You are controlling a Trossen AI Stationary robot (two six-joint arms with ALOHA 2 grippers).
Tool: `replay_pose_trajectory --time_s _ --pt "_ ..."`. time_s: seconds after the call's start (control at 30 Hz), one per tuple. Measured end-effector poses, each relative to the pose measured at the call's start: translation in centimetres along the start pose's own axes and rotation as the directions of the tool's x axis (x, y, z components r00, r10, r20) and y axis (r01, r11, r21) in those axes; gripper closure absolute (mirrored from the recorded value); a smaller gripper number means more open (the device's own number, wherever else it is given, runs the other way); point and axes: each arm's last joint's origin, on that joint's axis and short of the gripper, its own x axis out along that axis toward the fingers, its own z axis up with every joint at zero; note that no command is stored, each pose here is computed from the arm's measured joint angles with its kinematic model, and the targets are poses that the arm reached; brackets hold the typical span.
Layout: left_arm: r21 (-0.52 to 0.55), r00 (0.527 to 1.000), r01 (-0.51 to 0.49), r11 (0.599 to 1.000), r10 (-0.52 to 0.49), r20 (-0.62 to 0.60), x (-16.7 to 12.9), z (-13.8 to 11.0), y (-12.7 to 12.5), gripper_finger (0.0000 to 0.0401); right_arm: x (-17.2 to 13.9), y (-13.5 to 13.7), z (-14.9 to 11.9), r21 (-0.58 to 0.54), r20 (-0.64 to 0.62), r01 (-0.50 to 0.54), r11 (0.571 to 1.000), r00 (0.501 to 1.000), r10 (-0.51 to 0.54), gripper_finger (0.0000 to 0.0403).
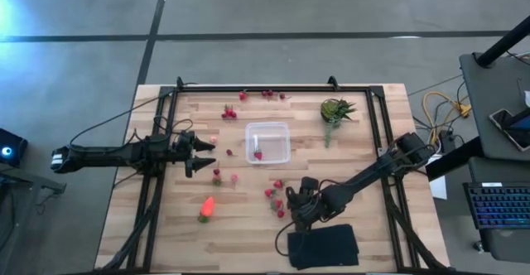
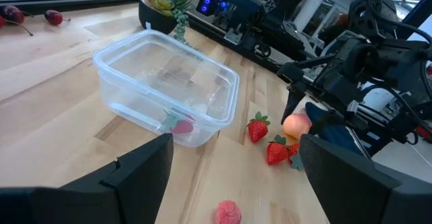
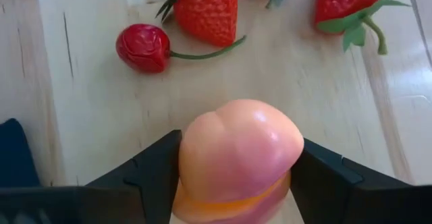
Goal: Pick and placing Produce into tupperware
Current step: Put the peach into the transparent bin
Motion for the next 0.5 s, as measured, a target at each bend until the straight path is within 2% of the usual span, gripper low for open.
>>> replay_pose_trajectory --time_s 0.33,0.5 --pt "0.0 1.0 0.0 1.0 0.0 0.0 0.0 0.0 0.0 0.0095 -1.0 -0.1 1.2 0.001 0.004 -0.003 1.0 1.0 0.003 0.0172" --pt "0.0 1.0 0.001 1.0 -0.001 0.001 0.0 0.0 0.0 0.0095 -2.8 -1.1 3.0 -0.019 0.036 0.052 0.998 0.998 -0.051 0.0172"
